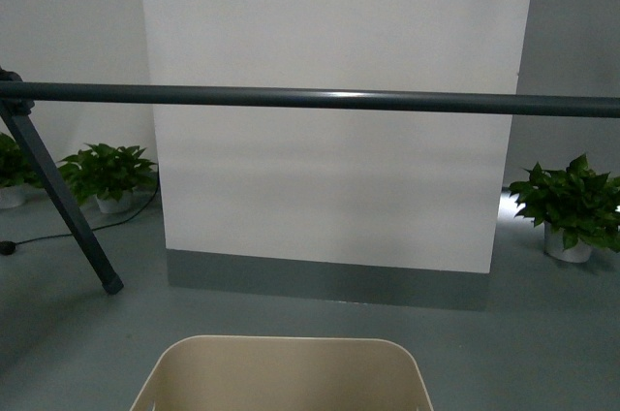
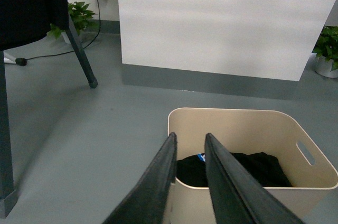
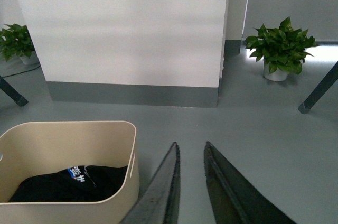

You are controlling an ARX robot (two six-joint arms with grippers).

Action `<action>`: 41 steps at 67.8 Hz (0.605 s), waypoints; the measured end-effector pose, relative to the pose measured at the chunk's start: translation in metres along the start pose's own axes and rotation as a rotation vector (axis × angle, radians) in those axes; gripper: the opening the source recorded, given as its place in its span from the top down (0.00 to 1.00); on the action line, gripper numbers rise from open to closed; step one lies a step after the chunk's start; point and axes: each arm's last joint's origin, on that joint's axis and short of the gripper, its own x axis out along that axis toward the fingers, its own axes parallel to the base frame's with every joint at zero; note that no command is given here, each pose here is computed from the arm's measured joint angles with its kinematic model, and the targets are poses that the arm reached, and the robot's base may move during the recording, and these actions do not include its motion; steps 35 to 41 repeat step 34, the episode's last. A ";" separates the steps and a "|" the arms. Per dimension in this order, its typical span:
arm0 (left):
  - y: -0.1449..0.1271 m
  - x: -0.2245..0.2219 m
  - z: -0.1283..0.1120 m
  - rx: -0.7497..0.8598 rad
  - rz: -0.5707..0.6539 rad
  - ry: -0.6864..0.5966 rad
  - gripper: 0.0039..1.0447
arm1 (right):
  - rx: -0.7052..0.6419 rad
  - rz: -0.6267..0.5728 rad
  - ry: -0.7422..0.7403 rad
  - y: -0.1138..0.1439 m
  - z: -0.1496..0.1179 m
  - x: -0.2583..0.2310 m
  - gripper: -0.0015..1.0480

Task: Move hamper under clothes hanger

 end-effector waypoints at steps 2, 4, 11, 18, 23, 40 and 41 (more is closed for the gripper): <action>0.000 0.000 0.000 0.000 0.000 0.000 0.70 | 0.000 0.000 0.000 0.000 0.000 0.000 0.66; 0.000 0.000 0.000 0.000 0.000 0.000 0.65 | 0.000 0.000 0.000 0.000 0.000 0.000 0.61; 0.000 0.000 0.000 0.000 0.000 0.000 0.49 | 0.000 0.000 0.000 0.000 0.000 0.000 0.46; 0.000 0.000 0.000 0.000 0.000 0.000 0.32 | 0.000 0.000 0.000 0.000 0.000 0.000 0.29; 0.000 0.000 0.000 0.000 0.000 0.000 0.18 | 0.000 0.000 0.000 0.000 0.000 0.000 0.16; 0.000 0.000 0.000 0.000 0.000 0.000 0.07 | 0.000 0.000 0.000 0.000 0.000 0.000 0.08; 0.000 0.000 0.000 0.000 0.000 0.000 0.07 | 0.000 0.000 0.000 0.000 0.000 0.000 0.08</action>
